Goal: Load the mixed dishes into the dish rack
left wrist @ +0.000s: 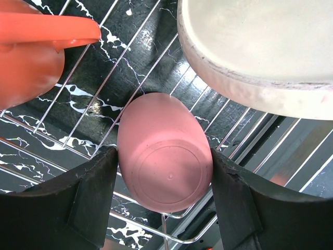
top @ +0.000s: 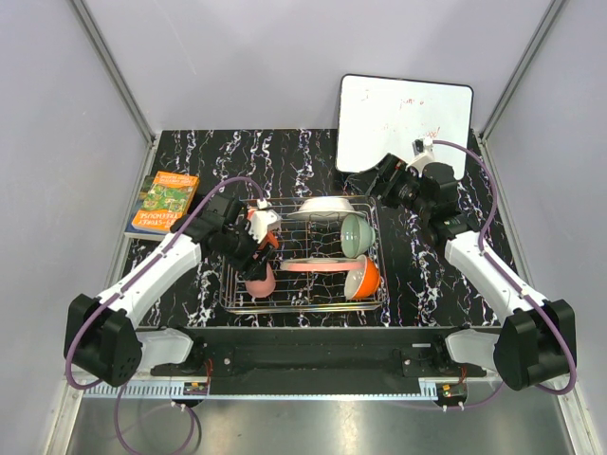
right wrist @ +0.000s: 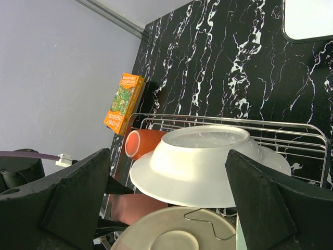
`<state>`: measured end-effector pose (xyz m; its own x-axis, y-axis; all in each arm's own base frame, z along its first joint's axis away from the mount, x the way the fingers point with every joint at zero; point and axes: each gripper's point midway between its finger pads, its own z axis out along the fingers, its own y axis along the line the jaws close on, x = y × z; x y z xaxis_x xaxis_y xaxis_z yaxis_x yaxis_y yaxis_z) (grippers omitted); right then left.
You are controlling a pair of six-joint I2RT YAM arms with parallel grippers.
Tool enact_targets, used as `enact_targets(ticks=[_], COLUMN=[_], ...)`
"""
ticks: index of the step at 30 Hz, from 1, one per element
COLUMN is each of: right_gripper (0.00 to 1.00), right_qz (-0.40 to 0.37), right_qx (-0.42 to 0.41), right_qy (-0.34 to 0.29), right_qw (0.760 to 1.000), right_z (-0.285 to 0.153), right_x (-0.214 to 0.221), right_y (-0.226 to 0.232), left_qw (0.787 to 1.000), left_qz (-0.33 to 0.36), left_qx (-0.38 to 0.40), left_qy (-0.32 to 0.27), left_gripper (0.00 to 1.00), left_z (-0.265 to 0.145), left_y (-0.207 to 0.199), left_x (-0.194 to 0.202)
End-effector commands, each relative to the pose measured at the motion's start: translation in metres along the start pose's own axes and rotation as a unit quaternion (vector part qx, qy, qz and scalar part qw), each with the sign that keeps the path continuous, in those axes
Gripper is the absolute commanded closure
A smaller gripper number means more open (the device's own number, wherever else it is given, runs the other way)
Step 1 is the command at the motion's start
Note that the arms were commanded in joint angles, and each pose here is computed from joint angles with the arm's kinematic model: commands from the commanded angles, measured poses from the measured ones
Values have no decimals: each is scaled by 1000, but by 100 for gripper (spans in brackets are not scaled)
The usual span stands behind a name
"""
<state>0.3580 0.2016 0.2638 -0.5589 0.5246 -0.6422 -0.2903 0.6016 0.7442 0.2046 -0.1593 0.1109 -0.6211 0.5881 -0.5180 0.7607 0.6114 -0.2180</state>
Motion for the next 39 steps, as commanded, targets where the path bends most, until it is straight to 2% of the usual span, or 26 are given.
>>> enact_targets(ticks=[1, 2, 3, 5, 16, 21, 27, 34, 39], right_gripper=[0, 0, 0, 0, 0, 0, 0, 0, 0], right_qz=[-19, -19, -19, -22, -36, -51, -64, -84, -107], right_qx=[-12, -11, -9, -7, 3, 34, 70, 61, 74], right_qy=[-14, -14, -14, -13, -13, -12, -15, -31, -36], right_qw=[1000, 1000, 1000, 1000, 999, 998, 995, 994, 991], right_z=[-4, -5, -5, -6, -9, -11, -23, -36, -39], right_x=[-8, -8, -7, -7, -7, -7, -5, -13, -14], right_y=[10, 9, 9, 8, 4, -7, -17, -2, -3], left_qw=[999, 998, 998, 998, 994, 988, 969, 957, 954], left_qz=[26, 29, 30, 34, 44, 61, 78, 3, -35], left_qx=[-44, -45, -46, -53, -73, -92, -166, -223, -220], left_qy=[-8, -12, -12, -19, -64, -105, -163, -186, -201], left_gripper=[32, 28, 14, 1, 1, 1, 1, 1, 1], left_z=[-1, -4, -5, -11, -57, -98, -154, -184, -188], left_y=[18, 18, 18, 18, 9, 2, 8, 54, 66], left_x=[-6, -9, -10, -16, -49, -80, -104, -88, -81])
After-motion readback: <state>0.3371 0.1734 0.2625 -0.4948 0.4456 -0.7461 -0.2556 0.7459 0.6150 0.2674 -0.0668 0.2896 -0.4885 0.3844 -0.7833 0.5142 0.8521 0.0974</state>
